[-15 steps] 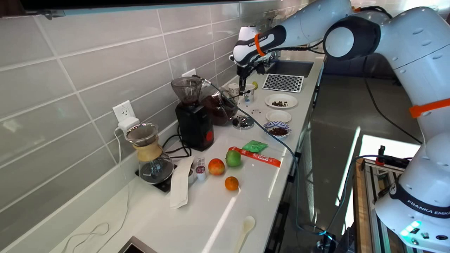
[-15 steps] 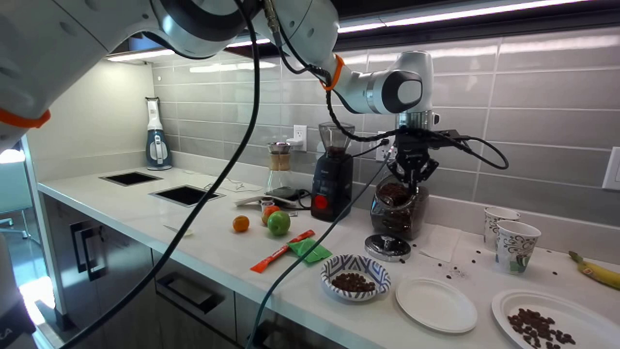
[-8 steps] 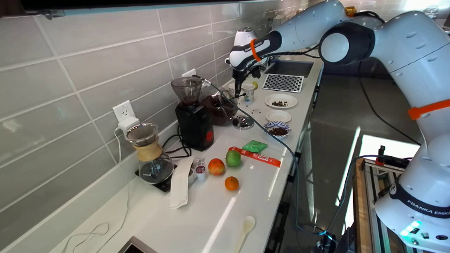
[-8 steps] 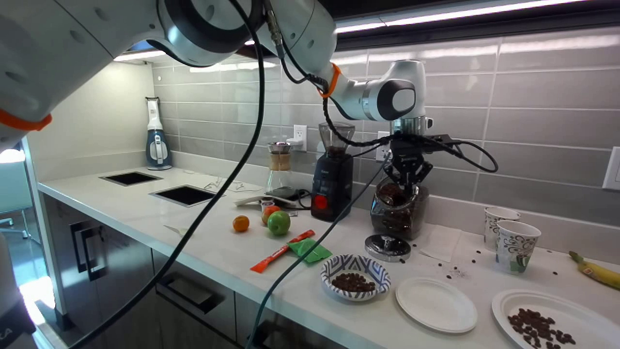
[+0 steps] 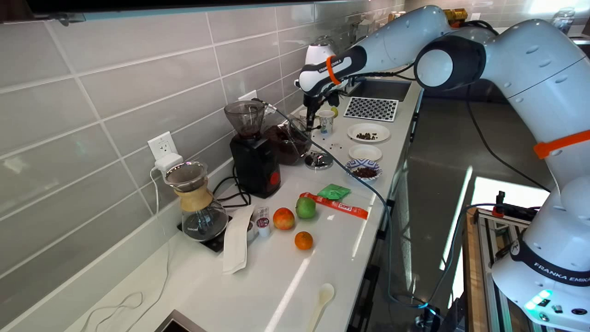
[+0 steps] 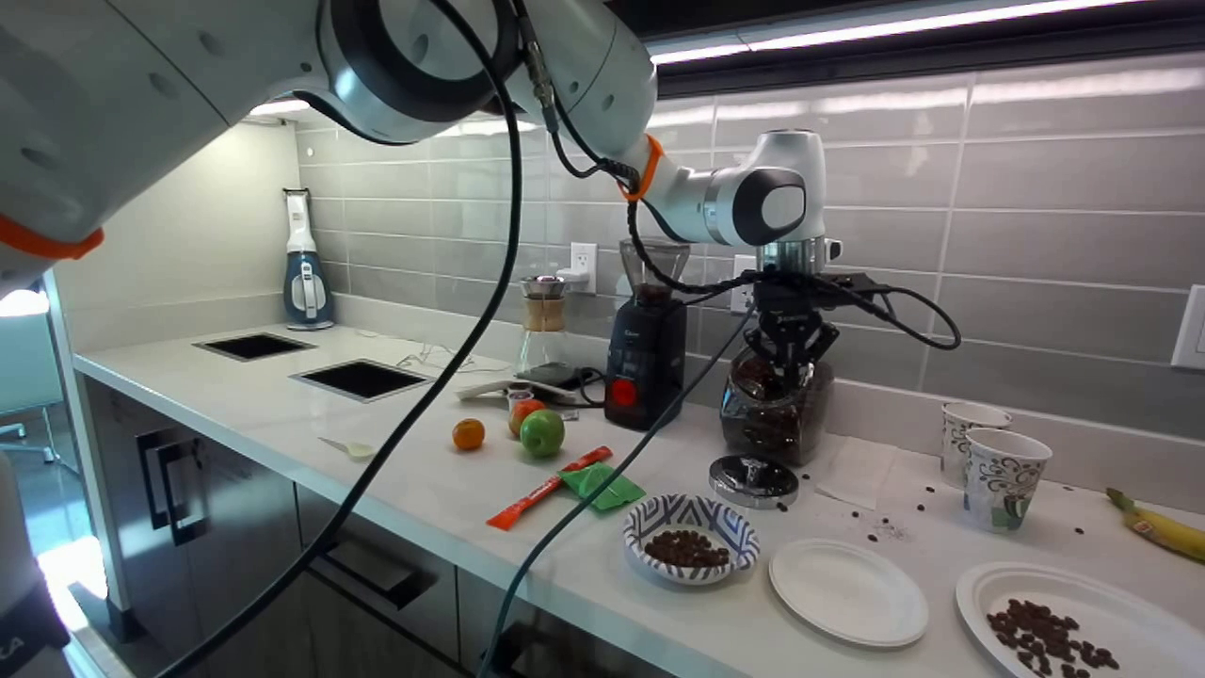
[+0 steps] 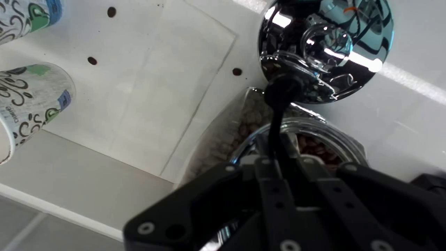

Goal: Use the silver soon to put some of the brown objects onto the small plate

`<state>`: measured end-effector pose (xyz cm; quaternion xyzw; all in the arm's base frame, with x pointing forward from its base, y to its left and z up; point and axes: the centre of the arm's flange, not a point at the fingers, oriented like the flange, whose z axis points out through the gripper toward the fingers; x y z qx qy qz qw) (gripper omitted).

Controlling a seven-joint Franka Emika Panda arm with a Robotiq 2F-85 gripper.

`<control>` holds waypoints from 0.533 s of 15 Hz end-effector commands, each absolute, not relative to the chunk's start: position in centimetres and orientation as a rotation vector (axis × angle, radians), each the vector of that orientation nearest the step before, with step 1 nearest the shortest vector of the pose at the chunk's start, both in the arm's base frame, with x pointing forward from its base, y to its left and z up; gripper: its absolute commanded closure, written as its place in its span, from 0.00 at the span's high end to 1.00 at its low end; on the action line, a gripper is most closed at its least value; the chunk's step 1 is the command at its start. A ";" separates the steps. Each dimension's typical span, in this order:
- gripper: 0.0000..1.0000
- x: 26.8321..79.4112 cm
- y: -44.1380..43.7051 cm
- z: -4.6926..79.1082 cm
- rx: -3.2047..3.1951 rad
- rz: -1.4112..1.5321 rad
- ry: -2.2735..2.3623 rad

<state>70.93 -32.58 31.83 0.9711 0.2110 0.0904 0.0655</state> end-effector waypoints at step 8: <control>0.02 72.0 -34.1 30.6 3.071 0.373 0.480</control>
